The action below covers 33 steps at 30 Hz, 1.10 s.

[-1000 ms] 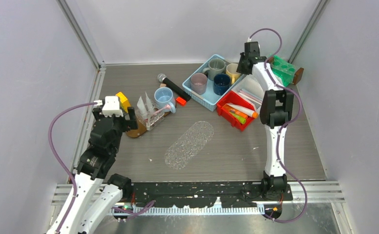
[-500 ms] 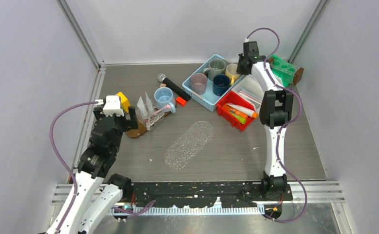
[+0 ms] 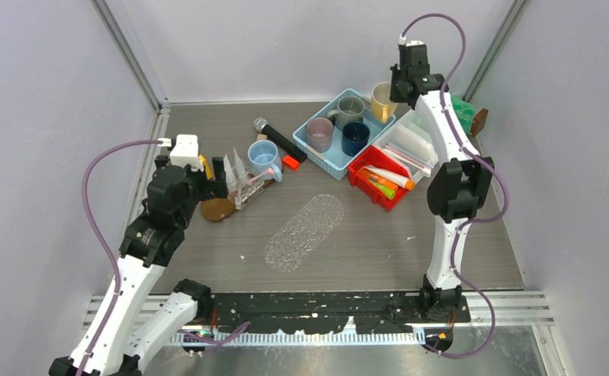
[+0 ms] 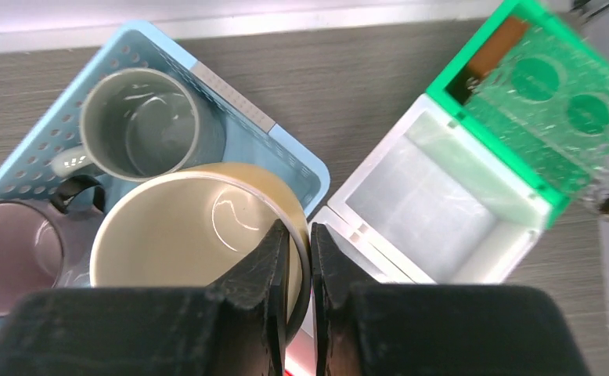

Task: Prepare toiletry sets of a toothbrush and toothpaste on the tray
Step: Pick up the cup from the storage box.

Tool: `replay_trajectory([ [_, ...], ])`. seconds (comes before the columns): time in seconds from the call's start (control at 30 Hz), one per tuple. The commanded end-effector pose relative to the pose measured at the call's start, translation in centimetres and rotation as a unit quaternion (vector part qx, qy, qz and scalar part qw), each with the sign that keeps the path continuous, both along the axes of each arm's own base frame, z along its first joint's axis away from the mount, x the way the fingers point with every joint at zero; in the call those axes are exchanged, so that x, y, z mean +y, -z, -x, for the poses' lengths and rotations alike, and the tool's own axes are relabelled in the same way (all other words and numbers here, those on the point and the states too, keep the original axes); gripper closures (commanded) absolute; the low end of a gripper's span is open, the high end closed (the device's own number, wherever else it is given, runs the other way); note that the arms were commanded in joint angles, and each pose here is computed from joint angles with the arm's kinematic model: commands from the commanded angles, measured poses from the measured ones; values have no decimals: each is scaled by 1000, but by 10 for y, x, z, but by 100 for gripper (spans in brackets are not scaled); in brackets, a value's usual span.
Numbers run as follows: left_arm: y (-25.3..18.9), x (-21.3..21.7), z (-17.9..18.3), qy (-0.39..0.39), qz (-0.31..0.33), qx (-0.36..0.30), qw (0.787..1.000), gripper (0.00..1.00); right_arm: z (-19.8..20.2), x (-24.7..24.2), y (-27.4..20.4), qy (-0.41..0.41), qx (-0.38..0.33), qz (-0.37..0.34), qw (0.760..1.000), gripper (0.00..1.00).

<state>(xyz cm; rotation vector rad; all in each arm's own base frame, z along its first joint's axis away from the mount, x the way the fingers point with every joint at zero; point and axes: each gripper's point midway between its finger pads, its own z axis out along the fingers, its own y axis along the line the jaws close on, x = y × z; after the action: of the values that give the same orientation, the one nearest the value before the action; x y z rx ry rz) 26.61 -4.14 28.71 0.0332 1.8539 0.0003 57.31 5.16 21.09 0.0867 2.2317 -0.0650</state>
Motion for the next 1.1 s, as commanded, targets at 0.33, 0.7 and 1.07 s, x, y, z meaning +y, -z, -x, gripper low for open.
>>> replay_trajectory([
  [0.33,-40,-35,12,49,108,56,991,8,100,70,-147,-73,-140,37,987,100],
  [0.7,-47,-95,16,130,187,118,967,16,206,149,-140,-172,-144,7,975,100],
  [1.07,-47,-176,14,174,185,123,959,18,256,179,-111,-194,-125,-23,973,100],
])
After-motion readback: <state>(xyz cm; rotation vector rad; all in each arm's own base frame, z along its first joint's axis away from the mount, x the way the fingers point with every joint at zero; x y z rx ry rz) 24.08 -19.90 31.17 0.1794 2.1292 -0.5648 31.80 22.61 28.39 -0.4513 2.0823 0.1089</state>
